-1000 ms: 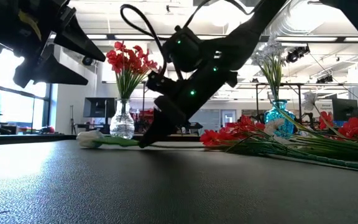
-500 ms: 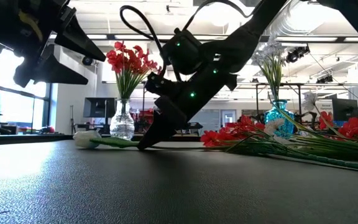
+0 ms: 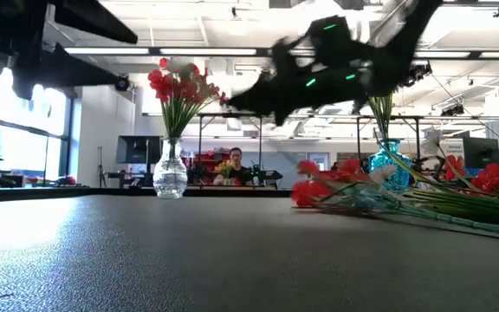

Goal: Sort flowers into vase by color
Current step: Put the top white flower into the blue vase

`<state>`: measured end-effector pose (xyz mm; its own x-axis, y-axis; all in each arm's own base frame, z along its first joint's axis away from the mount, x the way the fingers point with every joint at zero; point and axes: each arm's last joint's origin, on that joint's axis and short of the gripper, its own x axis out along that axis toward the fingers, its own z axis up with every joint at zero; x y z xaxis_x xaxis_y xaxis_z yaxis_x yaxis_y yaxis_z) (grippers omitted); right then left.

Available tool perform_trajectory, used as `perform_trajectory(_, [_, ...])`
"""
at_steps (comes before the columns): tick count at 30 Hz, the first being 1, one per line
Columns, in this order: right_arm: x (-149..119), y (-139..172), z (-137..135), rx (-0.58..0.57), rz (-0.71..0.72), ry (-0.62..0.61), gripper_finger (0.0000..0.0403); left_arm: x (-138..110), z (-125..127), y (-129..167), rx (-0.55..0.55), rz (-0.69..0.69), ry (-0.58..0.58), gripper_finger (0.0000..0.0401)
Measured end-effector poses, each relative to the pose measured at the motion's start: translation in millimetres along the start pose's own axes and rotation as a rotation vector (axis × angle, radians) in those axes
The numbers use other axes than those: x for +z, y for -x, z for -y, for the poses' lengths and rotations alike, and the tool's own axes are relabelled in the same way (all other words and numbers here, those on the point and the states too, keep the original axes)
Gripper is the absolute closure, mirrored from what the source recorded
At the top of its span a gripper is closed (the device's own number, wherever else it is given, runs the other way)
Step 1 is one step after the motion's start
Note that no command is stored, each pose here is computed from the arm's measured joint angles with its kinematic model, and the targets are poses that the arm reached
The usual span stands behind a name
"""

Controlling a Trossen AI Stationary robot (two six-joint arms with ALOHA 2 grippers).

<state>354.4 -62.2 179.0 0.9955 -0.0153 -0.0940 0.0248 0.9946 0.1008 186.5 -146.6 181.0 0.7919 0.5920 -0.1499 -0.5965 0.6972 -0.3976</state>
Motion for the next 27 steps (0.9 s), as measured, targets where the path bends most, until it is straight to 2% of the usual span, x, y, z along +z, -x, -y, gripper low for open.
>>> perform_trajectory(5, [19, 69, -15, 0.043, 0.320, 0.064, 0.0402, -12, 12, -9, 0.023, 0.070, -0.083, 0.0087])
perform_trajectory(9, [31, 122, -29, 0.093, 0.571, 0.110, 0.0403, -29, 23, -36, 0.031, 0.070, -0.118, 0.0087])
perform_trajectory(13, [31, 147, -46, 0.205, 0.598, 0.125, 0.0403, -42, 34, -78, -0.082, 0.018, -0.143, 0.0087])
perform_trajectory(17, [28, 155, -64, 0.326, 0.605, 0.129, 0.0403, -45, 57, -122, -0.189, 0.047, -0.264, 0.0087])
perform_trajectory(23, [28, 150, -86, 0.414, 0.610, 0.157, 0.0403, -27, 95, -181, -0.321, 0.147, -0.450, 0.0087])
perform_trajectory(27, [26, 148, -98, 0.461, 0.612, 0.165, 0.0403, -7, 115, -204, -0.419, 0.230, -0.521, 0.0087])
